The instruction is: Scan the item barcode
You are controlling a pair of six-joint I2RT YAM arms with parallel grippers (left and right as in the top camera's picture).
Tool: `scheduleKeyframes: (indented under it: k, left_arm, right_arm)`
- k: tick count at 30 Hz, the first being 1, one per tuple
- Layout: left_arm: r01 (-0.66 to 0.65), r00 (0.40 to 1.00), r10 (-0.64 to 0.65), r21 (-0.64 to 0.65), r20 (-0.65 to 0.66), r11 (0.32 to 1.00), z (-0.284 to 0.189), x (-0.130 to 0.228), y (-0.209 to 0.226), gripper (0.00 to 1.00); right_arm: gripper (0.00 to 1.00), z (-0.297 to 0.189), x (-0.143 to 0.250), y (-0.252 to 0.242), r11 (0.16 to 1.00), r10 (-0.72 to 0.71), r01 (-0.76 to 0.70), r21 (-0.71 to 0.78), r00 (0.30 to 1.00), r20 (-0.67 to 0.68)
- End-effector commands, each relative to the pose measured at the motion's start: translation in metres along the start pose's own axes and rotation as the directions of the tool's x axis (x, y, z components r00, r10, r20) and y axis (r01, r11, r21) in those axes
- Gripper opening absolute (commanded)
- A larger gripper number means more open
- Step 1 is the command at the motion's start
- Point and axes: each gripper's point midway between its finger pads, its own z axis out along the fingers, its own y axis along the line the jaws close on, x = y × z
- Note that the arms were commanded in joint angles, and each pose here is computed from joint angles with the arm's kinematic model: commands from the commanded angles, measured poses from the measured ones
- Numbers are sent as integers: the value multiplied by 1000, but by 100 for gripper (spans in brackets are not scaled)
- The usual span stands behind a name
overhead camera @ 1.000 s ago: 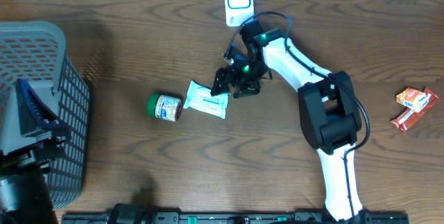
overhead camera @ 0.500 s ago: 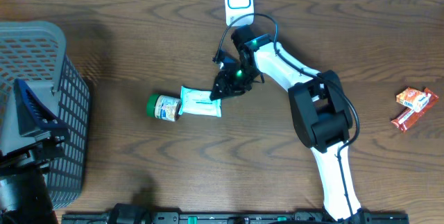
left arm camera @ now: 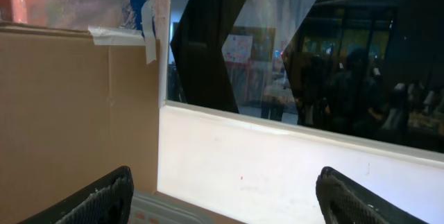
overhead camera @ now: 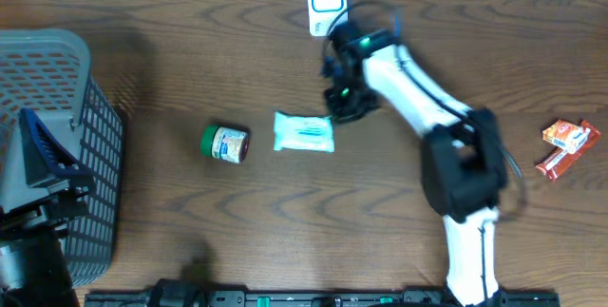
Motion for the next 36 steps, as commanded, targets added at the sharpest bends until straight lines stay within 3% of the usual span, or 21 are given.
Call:
scheduleKeyframes:
  k: [1, 5, 7, 9, 11, 12, 16, 22, 28, 32, 36]
  left_arm:
    - [11, 1000, -10, -11, 13, 1000, -4, -3, 4, 84]
    - [11, 1000, -11, -11, 14, 1000, -4, -3, 4, 84]
    - [11, 1000, -11, -11, 14, 1000, -4, -3, 4, 84]
    - [11, 1000, -11, -11, 14, 1000, -4, -3, 4, 84]
    - [11, 1000, -11, -11, 14, 1000, -4, -3, 4, 84]
    - [11, 1000, -11, -11, 14, 1000, -4, -3, 4, 84]
    - [12, 1000, -12, -11, 15, 1000, -5, -4, 4, 84]
    - [13, 1000, -12, -10, 17, 1000, -5, -4, 4, 84]
    - [13, 1000, -12, -10, 17, 1000, -5, -4, 4, 84]
    - [13, 1000, -12, -10, 17, 1000, -5, -4, 4, 84]
    - [13, 1000, -12, -10, 17, 1000, -5, -4, 4, 85]
  right_arm:
    - [2, -128, -7, -78, 819, 18, -192, 541, 950, 311]
    - [1, -190, 12, -77, 689, -64, -245, 682, 917, 394]
    - [2, -182, 13, -56, 749, -77, -201, 631, 920, 384]
    - [59, -152, 13, -24, 871, -66, -109, 479, 940, 335]
    - [93, -126, 9, -2, 949, -46, -54, 311, 952, 303]
    - [99, -113, 4, 6, 971, -42, -30, 238, 955, 295]
    - [99, -76, -11, 20, 997, -78, 79, 9, 956, 282]
    - [99, -22, -34, 19, 960, -98, 166, -224, 953, 286]
    - [99, 2, -55, 23, 914, -77, 197, -355, 943, 324]
    - [99, 36, -45, 21, 904, -101, 195, -379, 962, 255]
    - [99, 63, -25, 33, 839, -154, 229, -494, 970, 188]
